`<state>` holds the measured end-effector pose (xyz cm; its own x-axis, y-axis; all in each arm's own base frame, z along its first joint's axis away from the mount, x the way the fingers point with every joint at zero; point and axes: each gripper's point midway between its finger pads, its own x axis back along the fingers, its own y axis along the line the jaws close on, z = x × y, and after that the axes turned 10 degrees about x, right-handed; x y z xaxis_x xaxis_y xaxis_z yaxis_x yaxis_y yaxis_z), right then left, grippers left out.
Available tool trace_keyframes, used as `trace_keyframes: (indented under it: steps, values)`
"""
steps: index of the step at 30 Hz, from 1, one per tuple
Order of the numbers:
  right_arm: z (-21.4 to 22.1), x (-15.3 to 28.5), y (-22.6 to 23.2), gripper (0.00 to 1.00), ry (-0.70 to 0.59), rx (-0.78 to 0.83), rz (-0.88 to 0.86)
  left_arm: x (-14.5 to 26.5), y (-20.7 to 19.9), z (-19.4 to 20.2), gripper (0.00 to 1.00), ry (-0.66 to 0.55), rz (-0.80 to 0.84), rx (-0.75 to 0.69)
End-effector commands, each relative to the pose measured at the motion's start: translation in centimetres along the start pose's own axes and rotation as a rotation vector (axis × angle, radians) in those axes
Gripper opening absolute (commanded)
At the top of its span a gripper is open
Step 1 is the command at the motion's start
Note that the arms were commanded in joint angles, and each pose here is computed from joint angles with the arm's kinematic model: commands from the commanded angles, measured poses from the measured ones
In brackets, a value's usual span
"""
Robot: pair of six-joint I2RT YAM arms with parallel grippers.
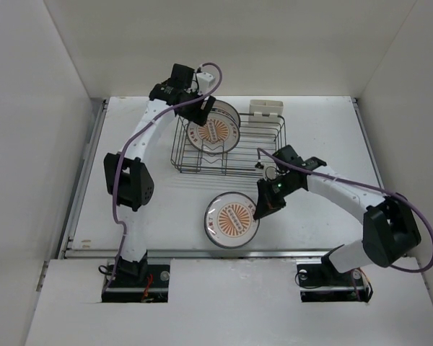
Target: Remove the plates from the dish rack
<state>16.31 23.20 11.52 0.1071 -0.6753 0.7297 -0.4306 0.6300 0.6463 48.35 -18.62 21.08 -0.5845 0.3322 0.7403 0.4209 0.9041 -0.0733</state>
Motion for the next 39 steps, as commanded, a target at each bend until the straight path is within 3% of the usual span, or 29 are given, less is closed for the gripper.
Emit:
trace_keyframes:
  steps: [1, 4, 8, 10, 13, 16, 24, 33, 36, 39]
  values:
    - [-2.2, -0.9, 0.9, 0.0, -0.055, -0.005, -0.073, -0.2, -1.6, -3.3, 0.71, -0.113, 0.043, -0.084]
    - [-1.8, -1.9, -0.9, 0.1, -0.036, -0.042, -0.014, -0.7, -0.6, -3.3, 0.72, -0.11, -0.009, -0.081]
    - [-1.4, -2.5, -2.9, 0.32, -0.007, -0.079, 0.08, -1.2, -0.2, -3.2, 0.72, -0.106, -0.028, -0.08]
    - [-1.1, -2.5, -3.8, 0.5, 0.013, -0.099, 0.132, -1.2, -0.2, -2.9, 0.72, -0.097, -0.028, -0.079]
    - [0.0, -2.2, -4.7, 0.64, 0.052, -0.109, 0.186, -1.2, -0.2, -2.9, 0.72, -0.097, -0.028, -0.079]
    - [0.1, -1.6, -4.7, 0.69, 0.056, -0.102, 0.223, -1.2, 0.1, -3.0, 0.72, -0.096, -0.04, -0.1]
    - [0.7, -2.5, -6.1, 0.69, 0.105, -0.114, 0.289, -2.1, 0.4, -2.4, 0.72, -0.076, -0.048, -0.107]
    - [-1.9, -2.1, -4.7, 0.69, 0.023, -0.073, 0.264, -3.0, -0.1, -1.9, 0.7, -0.056, -0.01, -0.151]
    - [-1.9, -2.1, -4.8, 0.69, 0.021, -0.072, 0.273, -4.0, -0.9, -0.4, 0.59, 0.011, 0.052, -0.153]
    - [-1.7, -2.0, -4.8, 0.69, 0.02, -0.071, 0.272, -4.8, -1.7, 1.1, 0.38, 0.069, 0.107, -0.152]
